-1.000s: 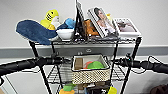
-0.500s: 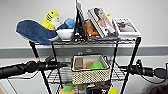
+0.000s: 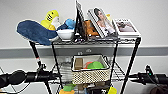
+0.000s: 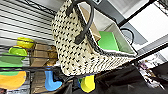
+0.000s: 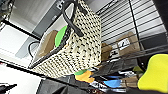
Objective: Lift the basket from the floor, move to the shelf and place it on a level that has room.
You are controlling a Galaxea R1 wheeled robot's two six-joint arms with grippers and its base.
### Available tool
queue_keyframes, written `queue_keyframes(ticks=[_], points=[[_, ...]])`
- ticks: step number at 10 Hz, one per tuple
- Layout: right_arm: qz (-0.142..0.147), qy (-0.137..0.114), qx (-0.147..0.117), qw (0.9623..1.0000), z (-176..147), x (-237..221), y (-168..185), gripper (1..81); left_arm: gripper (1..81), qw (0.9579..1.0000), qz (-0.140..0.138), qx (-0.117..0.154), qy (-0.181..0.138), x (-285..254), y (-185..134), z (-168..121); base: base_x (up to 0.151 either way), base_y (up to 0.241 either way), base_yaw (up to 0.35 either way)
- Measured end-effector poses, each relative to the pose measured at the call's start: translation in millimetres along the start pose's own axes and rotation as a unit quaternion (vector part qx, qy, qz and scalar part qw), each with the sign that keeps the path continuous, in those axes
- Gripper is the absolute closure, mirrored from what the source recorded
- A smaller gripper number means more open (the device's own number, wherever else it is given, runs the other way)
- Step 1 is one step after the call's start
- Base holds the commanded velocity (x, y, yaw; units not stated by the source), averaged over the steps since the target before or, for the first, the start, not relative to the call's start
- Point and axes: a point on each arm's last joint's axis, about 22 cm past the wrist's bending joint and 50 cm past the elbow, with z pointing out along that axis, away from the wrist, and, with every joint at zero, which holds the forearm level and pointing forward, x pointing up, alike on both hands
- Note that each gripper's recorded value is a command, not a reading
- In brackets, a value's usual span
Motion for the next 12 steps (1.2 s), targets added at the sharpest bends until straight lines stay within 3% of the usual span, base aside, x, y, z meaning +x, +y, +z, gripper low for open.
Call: queue_keyframes(ticks=[2,4,7,12], points=[[0.025,-0.025,-0.010,0.9993,-5,-31,13,1.0,1.0,0.9989,-0.032,0.020,-0.029,-37,-13,-21,0.000,0.000,0.000],[0.063,-0.057,-0.026,0.9961,-7,-78,38,1.0,1.0,0.9948,-0.069,0.036,-0.066,-82,-34,-20,0.000,0.000,0.000],[0.120,-0.109,-0.039,0.9860,7,-156,68,1.0,1.0,0.9869,-0.119,0.047,-0.099,-148,-64,-12,0.000,0.000,0.000],[0.175,-0.138,-0.066,0.9726,34,-260,121,1.0,1.0,0.9739,-0.174,0.060,-0.133,-273,-123,27,0.000,0.000,0.000]])
